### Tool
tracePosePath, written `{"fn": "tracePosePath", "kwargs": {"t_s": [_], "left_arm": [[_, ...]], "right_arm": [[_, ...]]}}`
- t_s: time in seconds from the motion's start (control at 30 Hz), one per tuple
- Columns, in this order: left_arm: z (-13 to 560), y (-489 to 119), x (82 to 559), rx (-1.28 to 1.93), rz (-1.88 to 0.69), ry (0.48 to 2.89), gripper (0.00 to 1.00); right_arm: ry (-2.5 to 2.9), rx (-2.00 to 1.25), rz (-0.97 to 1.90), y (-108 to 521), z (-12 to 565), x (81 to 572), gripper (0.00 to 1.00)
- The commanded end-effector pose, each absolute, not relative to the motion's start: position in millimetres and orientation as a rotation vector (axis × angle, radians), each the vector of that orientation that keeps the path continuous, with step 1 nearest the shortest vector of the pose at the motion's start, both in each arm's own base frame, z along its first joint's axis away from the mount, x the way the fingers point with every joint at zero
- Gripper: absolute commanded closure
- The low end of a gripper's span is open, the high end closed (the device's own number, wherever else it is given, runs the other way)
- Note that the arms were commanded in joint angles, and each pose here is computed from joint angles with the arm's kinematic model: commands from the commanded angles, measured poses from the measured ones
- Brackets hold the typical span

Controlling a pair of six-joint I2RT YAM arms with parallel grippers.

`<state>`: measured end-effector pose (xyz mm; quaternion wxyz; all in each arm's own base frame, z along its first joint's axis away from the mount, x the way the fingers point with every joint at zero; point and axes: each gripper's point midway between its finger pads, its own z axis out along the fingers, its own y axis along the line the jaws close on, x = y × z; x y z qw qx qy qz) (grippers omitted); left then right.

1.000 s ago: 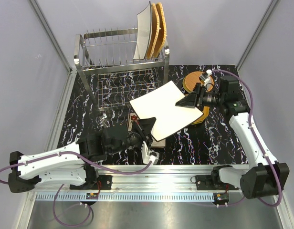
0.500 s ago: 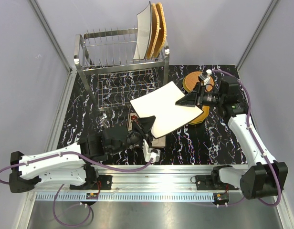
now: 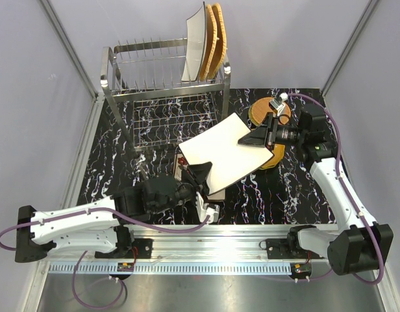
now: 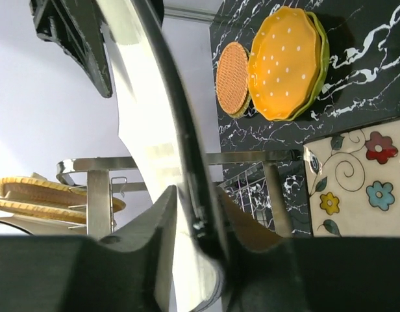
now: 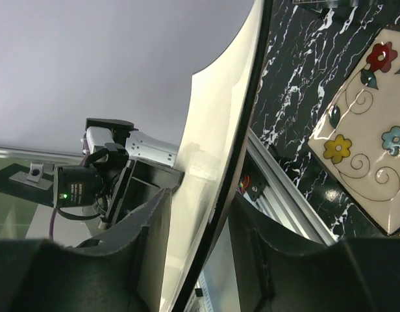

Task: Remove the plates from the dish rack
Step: Pass the plate from the left arm to the right

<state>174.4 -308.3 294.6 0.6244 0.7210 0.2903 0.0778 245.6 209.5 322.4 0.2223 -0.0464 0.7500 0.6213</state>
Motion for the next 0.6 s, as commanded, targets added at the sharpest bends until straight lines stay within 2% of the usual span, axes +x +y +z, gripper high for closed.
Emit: {"fn": "tracePosePath", "kwargs": {"t_s": [0.0,0.03,0.13,0.17,0.2,0.23,0.33,0.37,0.47,0.57], "left_arm": [[362.5,-314.4,171.3,1.418,0.155,0.569,0.86],[362.4,-314.2,171.9,1.420,0.162,0.565,0.91],[362.2,-313.3,173.6,1.442,0.200,0.549,1.00],[362.8,-312.4,174.0,1.446,0.212,0.542,1.00],[362.3,-311.6,174.3,1.453,0.222,0.539,1.00],[363.0,-310.7,174.1,1.459,0.231,0.532,1.00],[359.0,-306.6,173.8,1.490,0.254,0.524,1.00],[356.5,-305.3,173.5,1.507,0.263,0.518,1.00],[360.6,-298.1,172.4,1.506,0.278,0.513,1.00],[361.1,-294.7,172.2,1.518,0.289,0.512,1.00]], "right_arm": [[1.974,-0.332,1.735,215.6,337.1,231.9,1.00],[1.982,-0.335,1.742,216.0,335.3,230.7,1.00],[2.006,-0.341,1.739,215.1,327.7,228.7,1.00],[2.033,-0.327,1.742,214.8,323.5,226.0,0.96],[2.033,-0.342,1.727,214.0,320.3,225.9,0.87],[2.059,-0.323,1.730,213.9,315.8,224.7,0.70],[2.080,-0.321,1.717,213.0,309.6,223.5,0.46],[2.081,-0.321,1.719,212.9,309.2,222.7,0.33],[2.084,-0.334,1.746,213.9,309.2,220.7,0.17],[2.089,-0.338,1.779,214.3,310.1,219.6,0.15]]}}
